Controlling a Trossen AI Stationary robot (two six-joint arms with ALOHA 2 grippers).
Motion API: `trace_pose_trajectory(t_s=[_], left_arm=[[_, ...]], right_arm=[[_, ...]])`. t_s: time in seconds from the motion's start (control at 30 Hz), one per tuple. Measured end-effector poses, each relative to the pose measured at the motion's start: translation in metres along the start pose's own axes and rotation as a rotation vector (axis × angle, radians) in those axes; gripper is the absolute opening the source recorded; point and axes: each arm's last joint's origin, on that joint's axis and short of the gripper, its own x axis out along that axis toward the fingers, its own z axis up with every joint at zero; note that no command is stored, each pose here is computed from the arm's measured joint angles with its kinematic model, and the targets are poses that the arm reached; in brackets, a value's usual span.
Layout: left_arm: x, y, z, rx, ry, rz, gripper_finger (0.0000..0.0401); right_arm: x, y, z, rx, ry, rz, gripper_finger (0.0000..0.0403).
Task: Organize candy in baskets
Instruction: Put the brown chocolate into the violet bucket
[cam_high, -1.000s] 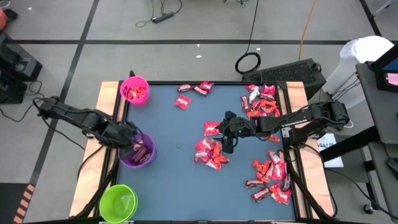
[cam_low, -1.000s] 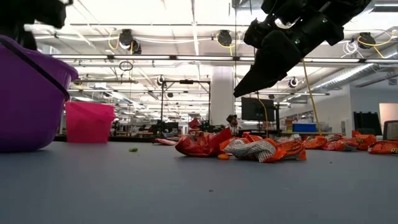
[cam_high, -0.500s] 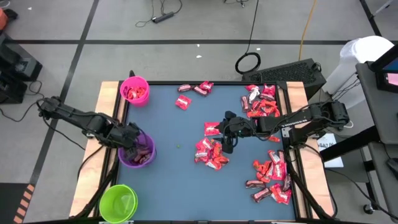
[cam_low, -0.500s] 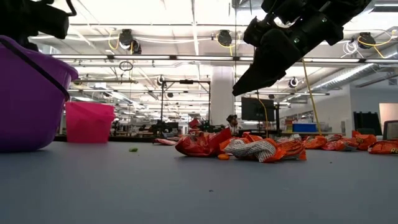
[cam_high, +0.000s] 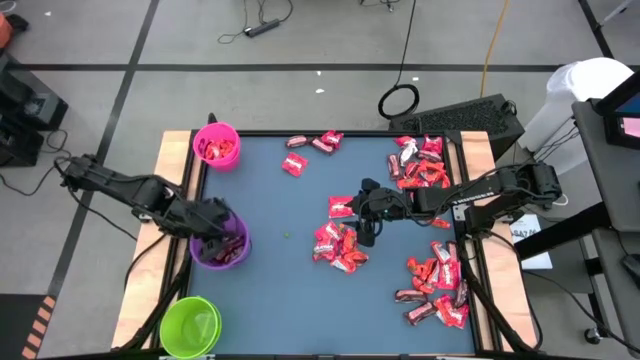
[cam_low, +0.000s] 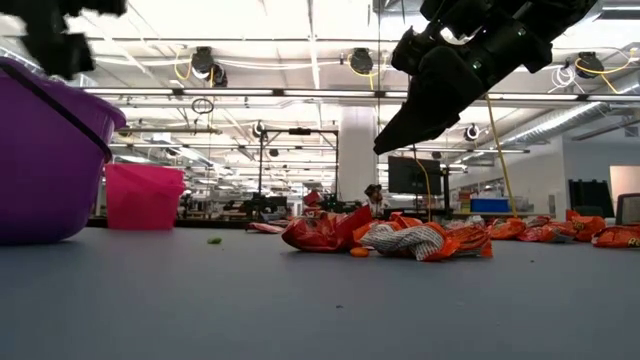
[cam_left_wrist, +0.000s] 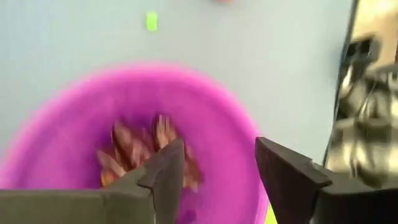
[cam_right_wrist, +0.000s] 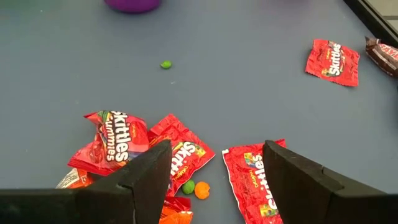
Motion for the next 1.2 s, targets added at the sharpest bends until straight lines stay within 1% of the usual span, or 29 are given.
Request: trace_pose_trajectory(t_s=[0.1, 0.17, 0.27, 0.4, 0.53, 0.63, 0.7, 0.9, 0.97, 1.1, 1.2], left_arm=[[-0.003, -0.003, 0.010, 0.110, -0.168, 0.056, 0.0201], [-0.004, -0.005, 0.018, 0.172, -0.295, 0.123, 0.0201], [-0.005, -0.009, 0.030, 0.235, -0.461, 0.233, 0.0200], [0.000, -0.011, 0.046, 0.300, -0.562, 0.323, 0.0200], [0.014, -0.008, 0.064, 0.347, -0.572, 0.421, 0.0200], [0.030, -0.001, 0.077, 0.387, -0.528, 0.484, 0.0200], [0.042, 0.005, 0.087, 0.389, -0.500, 0.505, 0.0200], [0.074, 0.031, 0.117, 0.338, -0.474, 0.601, 0.0200], [0.083, 0.043, 0.127, 0.310, -0.470, 0.593, 0.0200], [0.099, 0.074, 0.142, 0.248, -0.431, 0.536, 0.0200], [0.105, 0.097, 0.152, 0.190, -0.396, 0.575, 0.0200]], right_arm=[[0.000, 0.000, 0.000, 0.000, 0.000, 0.000, 0.0240], [0.000, 0.000, 0.000, 0.000, 0.000, 0.000, 0.0240], [0.000, 0.000, 0.000, 0.000, 0.001, 0.000, 0.0240], [0.000, 0.000, 0.000, 0.000, 0.001, 0.000, 0.0240], [0.000, 0.000, 0.000, 0.000, 0.001, 0.000, 0.0240], [0.000, 0.000, 0.000, 0.000, 0.001, 0.000, 0.0240], [0.000, 0.000, 0.000, 0.000, 0.001, 0.000, 0.0240], [0.000, 0.000, 0.000, 0.000, 0.001, 0.000, 0.0240], [0.000, 0.000, 0.000, -0.001, 0.001, 0.000, 0.0240], [0.000, 0.000, 0.000, -0.001, 0.001, 0.000, 0.0240], [0.000, 0.000, 0.000, -0.002, 0.001, 0.000, 0.0240]])
